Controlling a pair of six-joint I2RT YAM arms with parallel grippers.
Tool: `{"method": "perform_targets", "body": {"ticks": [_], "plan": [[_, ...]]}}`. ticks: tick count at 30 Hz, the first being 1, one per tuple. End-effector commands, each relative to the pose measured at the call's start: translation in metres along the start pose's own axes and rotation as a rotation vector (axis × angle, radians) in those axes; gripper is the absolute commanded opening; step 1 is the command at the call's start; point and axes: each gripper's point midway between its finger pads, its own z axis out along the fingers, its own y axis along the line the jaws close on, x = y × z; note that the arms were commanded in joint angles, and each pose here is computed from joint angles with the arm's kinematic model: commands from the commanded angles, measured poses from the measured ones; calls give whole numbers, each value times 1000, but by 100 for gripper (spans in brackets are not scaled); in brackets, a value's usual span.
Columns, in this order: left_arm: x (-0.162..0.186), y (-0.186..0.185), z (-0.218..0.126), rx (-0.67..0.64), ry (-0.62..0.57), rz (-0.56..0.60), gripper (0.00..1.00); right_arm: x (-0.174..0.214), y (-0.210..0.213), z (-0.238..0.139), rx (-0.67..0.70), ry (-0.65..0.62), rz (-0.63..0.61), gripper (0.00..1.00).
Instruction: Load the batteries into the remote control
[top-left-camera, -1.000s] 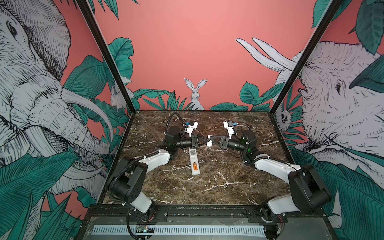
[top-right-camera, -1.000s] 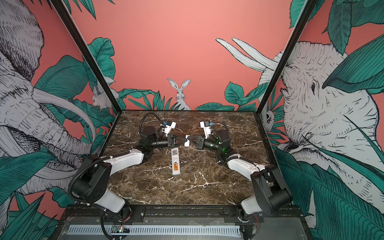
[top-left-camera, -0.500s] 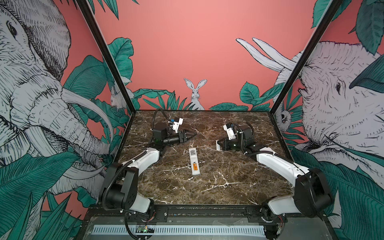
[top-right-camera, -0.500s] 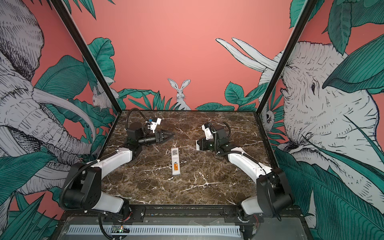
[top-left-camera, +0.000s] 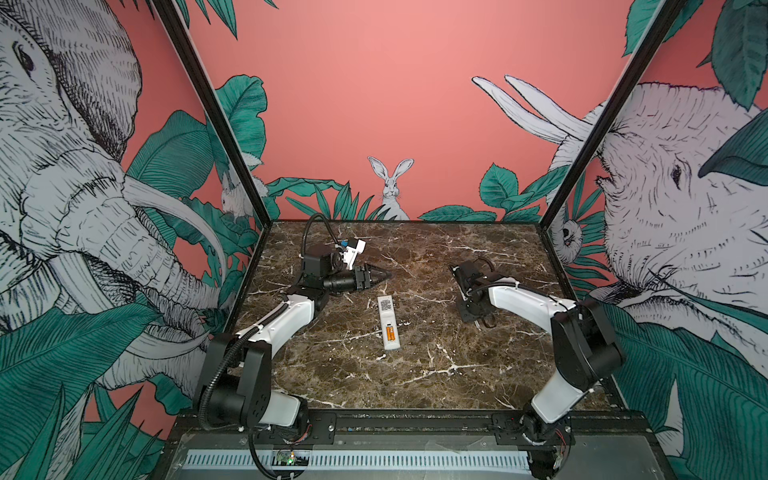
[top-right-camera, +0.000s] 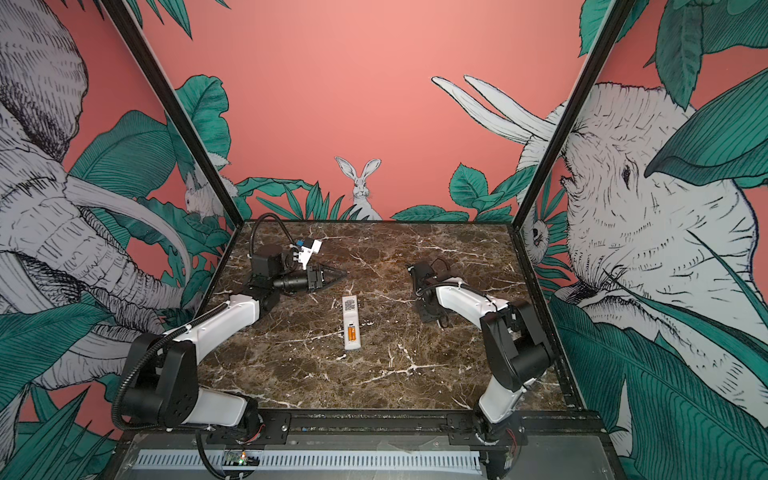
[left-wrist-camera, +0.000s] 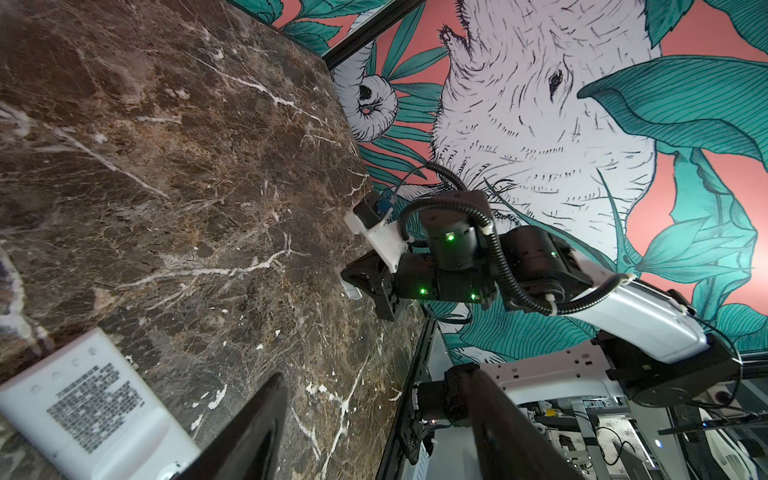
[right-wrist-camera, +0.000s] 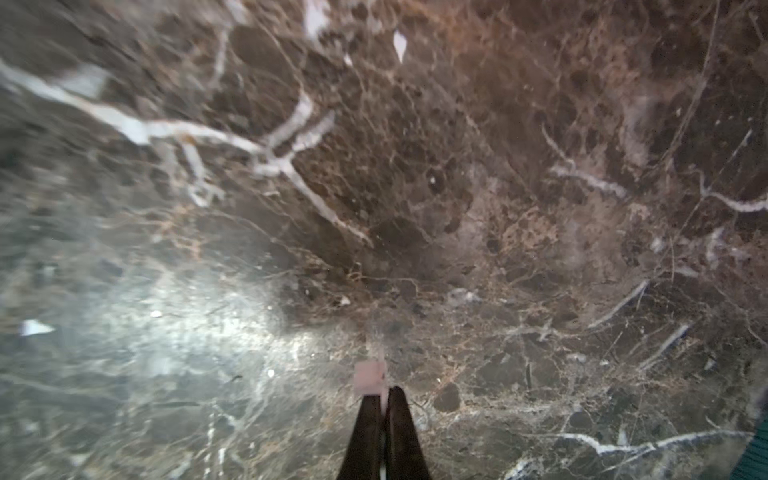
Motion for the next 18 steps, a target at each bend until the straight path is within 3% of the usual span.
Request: {"method": "perform_targets", "body": {"ticks": [1, 7, 12, 18], "plan": [[-1, -12, -8, 15, -9, 50, 76, 8, -5, 1, 114, 38, -24, 0], [-1, -10, -8, 9, -8, 46, 81, -4, 25, -1, 173, -25, -51, 4], [-6, -11, -11, 9, -14, 51, 81, -10, 49, -10, 97, -88, -26, 33], [-7, -10, -13, 6, -18, 52, 82, -15, 67, -24, -118, -163, -8, 53]]}}
